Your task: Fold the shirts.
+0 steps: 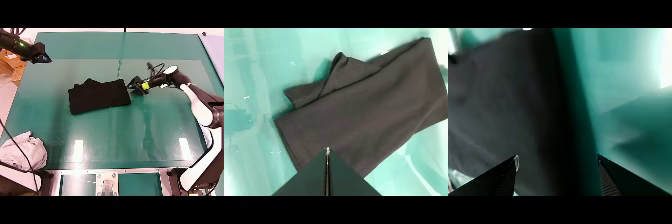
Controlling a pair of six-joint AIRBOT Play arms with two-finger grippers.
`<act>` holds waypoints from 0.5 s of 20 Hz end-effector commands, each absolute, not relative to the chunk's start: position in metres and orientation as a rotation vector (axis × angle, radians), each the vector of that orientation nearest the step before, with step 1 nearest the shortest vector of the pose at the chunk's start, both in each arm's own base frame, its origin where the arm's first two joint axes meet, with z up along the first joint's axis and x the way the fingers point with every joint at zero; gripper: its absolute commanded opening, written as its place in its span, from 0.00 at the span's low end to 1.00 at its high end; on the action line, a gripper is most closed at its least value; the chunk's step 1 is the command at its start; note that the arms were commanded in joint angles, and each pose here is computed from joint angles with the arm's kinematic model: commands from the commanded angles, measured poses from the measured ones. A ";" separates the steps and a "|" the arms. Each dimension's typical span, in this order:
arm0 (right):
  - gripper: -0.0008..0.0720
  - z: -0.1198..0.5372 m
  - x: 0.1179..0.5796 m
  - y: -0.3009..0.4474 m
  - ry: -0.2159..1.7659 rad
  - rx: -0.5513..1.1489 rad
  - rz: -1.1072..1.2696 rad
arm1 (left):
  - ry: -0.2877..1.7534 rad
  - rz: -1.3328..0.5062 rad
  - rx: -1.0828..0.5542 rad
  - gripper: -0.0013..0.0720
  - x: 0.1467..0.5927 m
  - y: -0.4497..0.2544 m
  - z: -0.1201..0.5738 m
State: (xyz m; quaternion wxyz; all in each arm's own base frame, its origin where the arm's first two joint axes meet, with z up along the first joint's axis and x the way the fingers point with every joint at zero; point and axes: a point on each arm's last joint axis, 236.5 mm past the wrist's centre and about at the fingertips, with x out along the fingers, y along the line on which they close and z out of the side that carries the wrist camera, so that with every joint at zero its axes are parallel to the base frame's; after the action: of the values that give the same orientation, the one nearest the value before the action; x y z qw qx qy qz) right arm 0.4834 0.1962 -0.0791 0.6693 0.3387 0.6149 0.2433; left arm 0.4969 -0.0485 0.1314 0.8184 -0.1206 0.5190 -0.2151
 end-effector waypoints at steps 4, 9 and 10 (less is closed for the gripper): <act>0.37 -0.080 0.470 0.284 1.403 0.729 0.762 | 1.108 -0.461 -0.256 0.05 0.496 -0.049 0.131; 0.04 0.029 0.493 0.306 1.257 0.732 0.936 | 1.124 -0.467 -0.255 0.05 0.492 -0.050 0.130; 0.04 0.059 0.505 0.295 1.200 0.743 0.929 | 1.124 -0.467 -0.255 0.05 0.492 -0.050 0.130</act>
State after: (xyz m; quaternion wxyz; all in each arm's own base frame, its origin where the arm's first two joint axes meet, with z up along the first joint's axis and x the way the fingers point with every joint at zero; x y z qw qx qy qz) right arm 0.4932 0.2952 -0.0064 0.6556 0.3195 0.5674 0.3823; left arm 0.4944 -0.0493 0.1304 0.8150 -0.1202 0.5235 -0.2172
